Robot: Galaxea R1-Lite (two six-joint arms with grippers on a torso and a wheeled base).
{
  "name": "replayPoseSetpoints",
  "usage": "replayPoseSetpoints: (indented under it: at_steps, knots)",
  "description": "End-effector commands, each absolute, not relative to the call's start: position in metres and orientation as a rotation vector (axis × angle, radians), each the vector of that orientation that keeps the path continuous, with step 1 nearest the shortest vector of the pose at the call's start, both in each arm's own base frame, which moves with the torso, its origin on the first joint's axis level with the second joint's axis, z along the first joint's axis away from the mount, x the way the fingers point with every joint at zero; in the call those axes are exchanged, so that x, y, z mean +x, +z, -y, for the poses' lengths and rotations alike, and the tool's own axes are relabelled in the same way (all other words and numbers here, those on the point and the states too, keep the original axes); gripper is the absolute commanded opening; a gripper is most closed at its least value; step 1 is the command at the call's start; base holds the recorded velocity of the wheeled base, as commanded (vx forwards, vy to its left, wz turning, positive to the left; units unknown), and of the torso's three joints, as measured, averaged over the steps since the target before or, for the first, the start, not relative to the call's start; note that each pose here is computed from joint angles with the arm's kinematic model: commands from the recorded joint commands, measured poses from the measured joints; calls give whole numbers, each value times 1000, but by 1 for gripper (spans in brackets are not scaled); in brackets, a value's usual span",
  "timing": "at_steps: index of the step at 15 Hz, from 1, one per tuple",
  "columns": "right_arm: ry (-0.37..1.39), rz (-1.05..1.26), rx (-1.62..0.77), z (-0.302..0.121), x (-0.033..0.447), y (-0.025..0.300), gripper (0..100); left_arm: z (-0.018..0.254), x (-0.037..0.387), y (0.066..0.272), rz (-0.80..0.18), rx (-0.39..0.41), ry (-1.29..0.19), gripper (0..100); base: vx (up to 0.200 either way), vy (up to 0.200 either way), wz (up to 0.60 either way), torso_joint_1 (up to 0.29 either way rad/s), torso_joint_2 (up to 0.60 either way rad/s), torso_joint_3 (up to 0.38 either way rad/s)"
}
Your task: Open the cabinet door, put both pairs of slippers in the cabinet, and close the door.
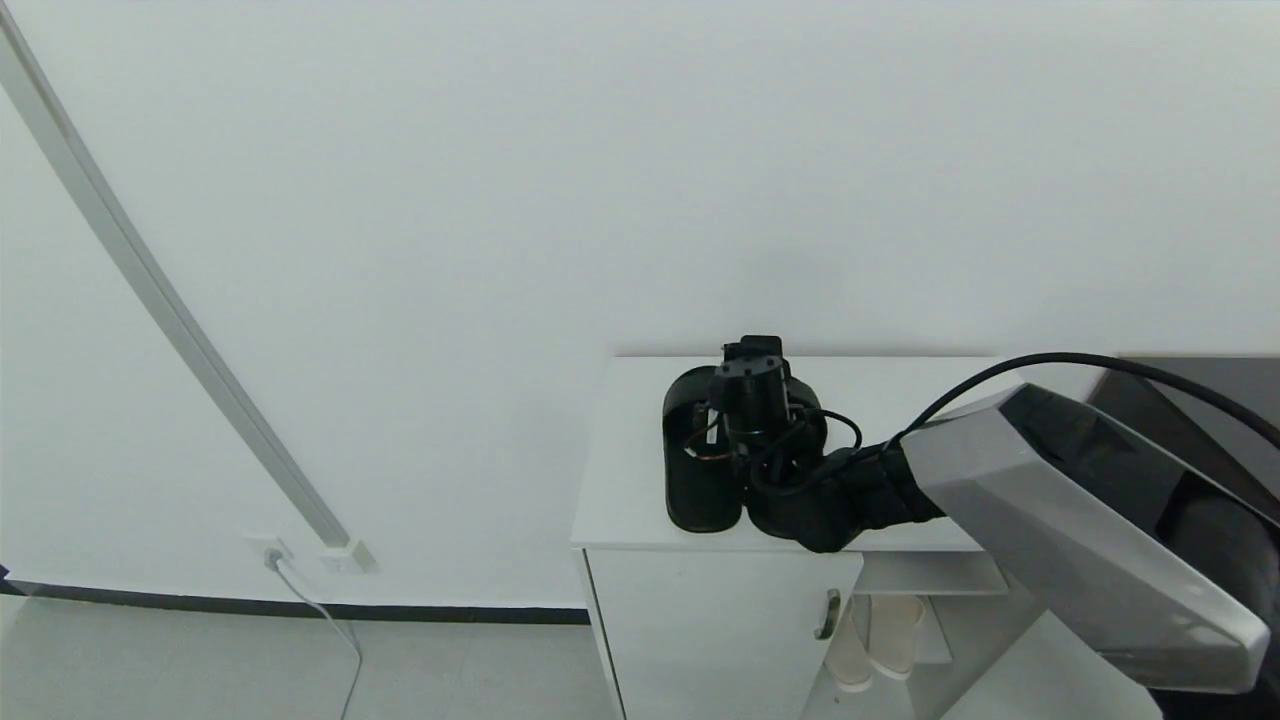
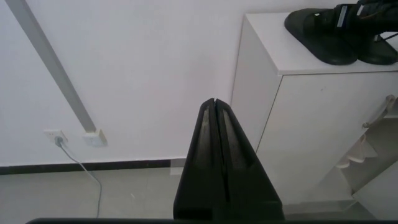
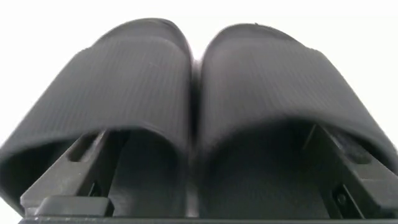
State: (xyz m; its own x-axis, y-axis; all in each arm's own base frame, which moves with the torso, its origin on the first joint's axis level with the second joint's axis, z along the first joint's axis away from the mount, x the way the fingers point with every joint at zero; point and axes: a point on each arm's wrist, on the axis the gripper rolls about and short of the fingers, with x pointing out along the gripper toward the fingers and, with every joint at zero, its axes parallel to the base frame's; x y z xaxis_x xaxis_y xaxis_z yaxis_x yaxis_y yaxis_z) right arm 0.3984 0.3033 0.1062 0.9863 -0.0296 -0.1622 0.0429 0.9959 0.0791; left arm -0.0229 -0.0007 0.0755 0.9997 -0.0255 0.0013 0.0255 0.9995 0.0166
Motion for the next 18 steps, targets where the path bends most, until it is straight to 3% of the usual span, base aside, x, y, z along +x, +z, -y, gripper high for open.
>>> replayPoseSetpoints:
  at_steps: [1, 4, 5, 11, 14, 18]
  knots:
    - [-47, -155, 83, -306, 415, 91, 100, 1, -23, 75, 0, 17, -26, 0, 0, 0, 0, 0, 0, 0]
    - [-47, -137, 72, -307, 418, 95, 100, 1, -23, 75, 0, 15, -25, 0, 0, 0, 0, 0, 0, 0]
    - [-47, -137, 72, -307, 418, 95, 0, 1, -23, 75, 0, 15, -25, 0, 0, 0, 0, 0, 0, 0]
    - [-45, -131, 78, -306, 414, 103, 0, 1, -23, 75, 0, 12, -25, 0, 0, 0, 0, 0, 0, 0]
    - [-22, -120, 86, -303, 394, 122, 0, 1, -23, 75, 0, 11, -25, 0, 0, 0, 0, 0, 0, 0]
    - [128, -154, 70, -291, 324, 145, 0, 1, -23, 75, 0, 12, -25, 0, 0, 0, 0, 0, 0, 0]
